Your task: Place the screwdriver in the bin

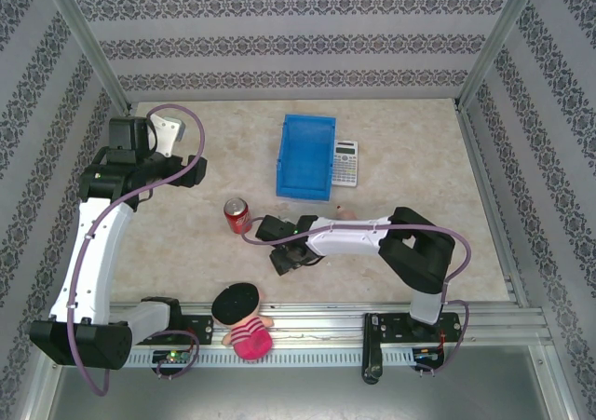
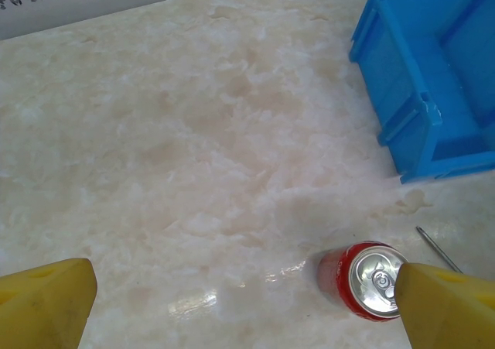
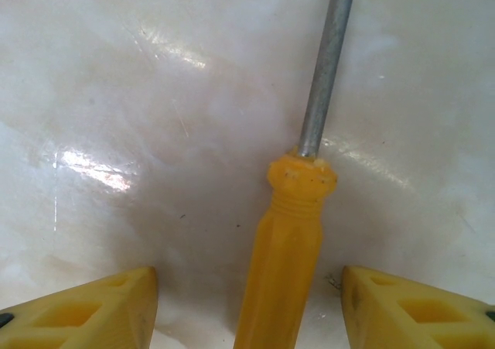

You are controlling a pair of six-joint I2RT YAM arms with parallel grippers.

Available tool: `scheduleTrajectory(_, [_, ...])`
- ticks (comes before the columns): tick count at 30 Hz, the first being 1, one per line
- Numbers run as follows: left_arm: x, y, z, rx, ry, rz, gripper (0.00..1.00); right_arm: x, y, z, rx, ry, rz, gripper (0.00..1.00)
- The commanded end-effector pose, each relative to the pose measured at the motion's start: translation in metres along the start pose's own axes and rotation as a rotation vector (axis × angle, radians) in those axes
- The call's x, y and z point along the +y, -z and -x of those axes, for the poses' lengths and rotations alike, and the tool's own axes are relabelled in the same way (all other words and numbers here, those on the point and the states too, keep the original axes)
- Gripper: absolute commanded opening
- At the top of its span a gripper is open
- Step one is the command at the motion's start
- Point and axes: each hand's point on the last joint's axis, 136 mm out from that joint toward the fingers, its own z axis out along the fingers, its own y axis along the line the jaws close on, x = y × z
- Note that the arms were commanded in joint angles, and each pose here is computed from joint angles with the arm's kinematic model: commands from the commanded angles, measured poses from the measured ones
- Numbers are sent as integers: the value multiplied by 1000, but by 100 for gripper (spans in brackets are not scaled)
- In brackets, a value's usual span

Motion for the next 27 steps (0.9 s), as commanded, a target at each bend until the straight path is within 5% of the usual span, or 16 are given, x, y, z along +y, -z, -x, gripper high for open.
scheduleTrajectory(1, [-7, -3, -6, 23, -6, -30, 99, -23, -14, -17, 37, -26, -80, 60])
scheduleTrajectory(19, [-6, -2, -7, 24, -6, -26, 99, -29, -12, -12, 8, -14, -79, 20])
scheduleTrajectory(27, [-4, 0, -8, 20, -22, -11, 99, -30, 6, -5, -45, -3, -66, 18])
